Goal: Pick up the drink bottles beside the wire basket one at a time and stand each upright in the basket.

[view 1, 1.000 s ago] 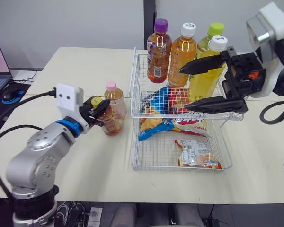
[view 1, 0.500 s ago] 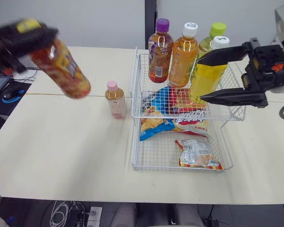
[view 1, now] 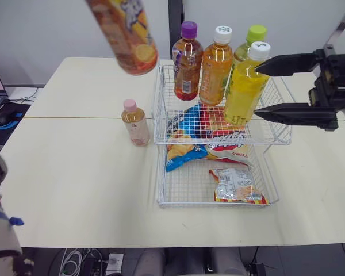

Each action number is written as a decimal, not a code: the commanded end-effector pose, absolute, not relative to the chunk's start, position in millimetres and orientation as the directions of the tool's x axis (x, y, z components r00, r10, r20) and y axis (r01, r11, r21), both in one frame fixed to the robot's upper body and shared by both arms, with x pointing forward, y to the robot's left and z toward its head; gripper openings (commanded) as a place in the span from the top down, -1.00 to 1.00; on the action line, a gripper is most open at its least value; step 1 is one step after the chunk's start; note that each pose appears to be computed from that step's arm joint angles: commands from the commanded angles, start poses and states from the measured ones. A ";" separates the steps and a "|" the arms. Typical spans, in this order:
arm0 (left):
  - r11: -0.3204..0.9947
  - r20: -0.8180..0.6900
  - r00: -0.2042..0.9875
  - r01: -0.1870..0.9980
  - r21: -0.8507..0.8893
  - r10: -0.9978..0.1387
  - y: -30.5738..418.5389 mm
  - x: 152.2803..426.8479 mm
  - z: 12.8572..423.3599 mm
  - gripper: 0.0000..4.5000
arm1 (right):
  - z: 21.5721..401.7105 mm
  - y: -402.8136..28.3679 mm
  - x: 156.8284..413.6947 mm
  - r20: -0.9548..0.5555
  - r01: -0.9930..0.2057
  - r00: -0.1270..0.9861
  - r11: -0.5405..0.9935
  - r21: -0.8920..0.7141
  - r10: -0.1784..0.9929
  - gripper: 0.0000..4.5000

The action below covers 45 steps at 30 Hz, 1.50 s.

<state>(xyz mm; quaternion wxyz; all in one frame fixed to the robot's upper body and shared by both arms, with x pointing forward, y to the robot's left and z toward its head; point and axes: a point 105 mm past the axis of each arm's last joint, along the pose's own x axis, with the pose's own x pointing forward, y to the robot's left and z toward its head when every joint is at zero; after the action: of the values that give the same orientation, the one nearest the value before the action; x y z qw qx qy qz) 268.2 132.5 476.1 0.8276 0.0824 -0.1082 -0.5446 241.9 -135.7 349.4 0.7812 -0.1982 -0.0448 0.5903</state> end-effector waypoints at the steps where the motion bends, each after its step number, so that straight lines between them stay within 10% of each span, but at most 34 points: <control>1: 0.325 0.087 0.314 0.891 0.316 -0.945 116.6 266.1 484.7 0.38 | 360.2 -138.9 234.6 -0.133 -0.876 0.330 0.250 -0.413 0.935 -1.00; 39: 0.150 -0.005 0.157 0.951 0.271 -0.988 3.8 345.0 377.9 0.38 | 360.8 -157.5 226.7 -0.150 -0.833 0.445 0.347 -0.431 0.883 -1.00; 45: 0.073 -0.009 0.078 0.960 0.271 -0.997 6.0 330.7 388.1 -0.47 | 360.8 -159.2 227.0 -0.149 -0.828 0.458 0.358 -0.432 0.877 -1.00</control>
<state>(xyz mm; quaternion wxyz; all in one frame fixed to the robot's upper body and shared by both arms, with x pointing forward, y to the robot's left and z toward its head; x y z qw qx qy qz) 346.7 4.9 361.6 0.7439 0.0938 -0.0481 -0.6599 233.6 -156.4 350.6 0.8193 -0.2143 -0.0340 0.5307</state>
